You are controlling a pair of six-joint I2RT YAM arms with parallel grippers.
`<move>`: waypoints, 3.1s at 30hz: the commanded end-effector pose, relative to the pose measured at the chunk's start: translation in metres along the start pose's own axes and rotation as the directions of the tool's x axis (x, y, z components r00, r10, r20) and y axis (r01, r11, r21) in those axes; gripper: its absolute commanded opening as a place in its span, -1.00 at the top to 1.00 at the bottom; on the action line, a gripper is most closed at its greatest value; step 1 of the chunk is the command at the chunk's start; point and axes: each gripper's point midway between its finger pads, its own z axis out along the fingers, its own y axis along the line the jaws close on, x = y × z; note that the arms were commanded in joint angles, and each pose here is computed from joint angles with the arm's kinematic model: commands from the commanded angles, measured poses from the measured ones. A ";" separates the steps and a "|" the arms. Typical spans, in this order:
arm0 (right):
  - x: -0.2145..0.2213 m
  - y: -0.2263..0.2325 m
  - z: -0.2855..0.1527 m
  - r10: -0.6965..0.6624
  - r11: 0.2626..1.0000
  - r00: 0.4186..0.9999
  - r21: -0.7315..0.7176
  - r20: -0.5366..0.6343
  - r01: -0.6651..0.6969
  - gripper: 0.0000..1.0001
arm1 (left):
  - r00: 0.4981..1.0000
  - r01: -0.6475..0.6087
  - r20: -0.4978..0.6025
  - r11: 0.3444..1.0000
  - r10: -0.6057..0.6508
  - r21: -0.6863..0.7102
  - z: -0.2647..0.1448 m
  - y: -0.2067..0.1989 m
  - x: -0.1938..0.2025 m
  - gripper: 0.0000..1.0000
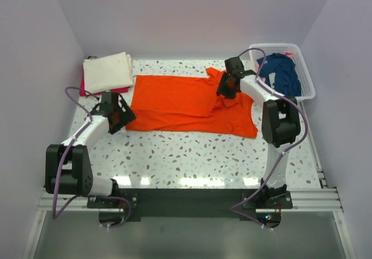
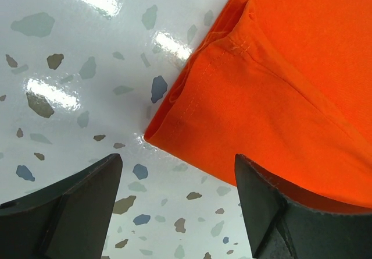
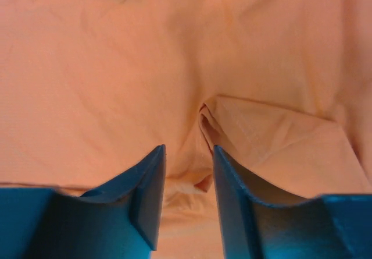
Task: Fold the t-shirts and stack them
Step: Fold the tshirt
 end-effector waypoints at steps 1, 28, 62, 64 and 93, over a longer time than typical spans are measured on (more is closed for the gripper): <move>-0.034 0.008 -0.015 -0.016 0.999 0.998 -0.028 0.068 0.018 -0.01 | 0.999 -0.016 0.033 0.999 0.014 0.047 -0.002 -0.011 -0.014 -0.67; 0.026 -0.003 0.001 -0.205 0.977 0.978 0.069 0.033 0.202 0.33 | 0.998 -0.029 0.048 0.998 0.026 0.064 -0.007 -0.016 -0.020 -0.68; 0.033 -0.026 -0.005 -0.264 0.957 0.962 0.143 0.064 0.253 0.39 | 0.999 -0.039 0.038 0.996 0.036 0.078 -0.005 -0.018 -0.017 -0.67; 0.029 -0.026 0.001 -0.265 0.955 0.962 0.154 0.063 0.253 0.40 | 0.999 -0.040 0.040 0.996 0.037 0.079 -0.005 -0.018 -0.017 -0.67; -0.065 -0.028 0.022 -0.242 0.952 0.956 0.231 0.168 0.200 0.00 | 0.998 -0.061 0.037 0.994 0.058 0.092 -0.006 -0.021 -0.019 -0.68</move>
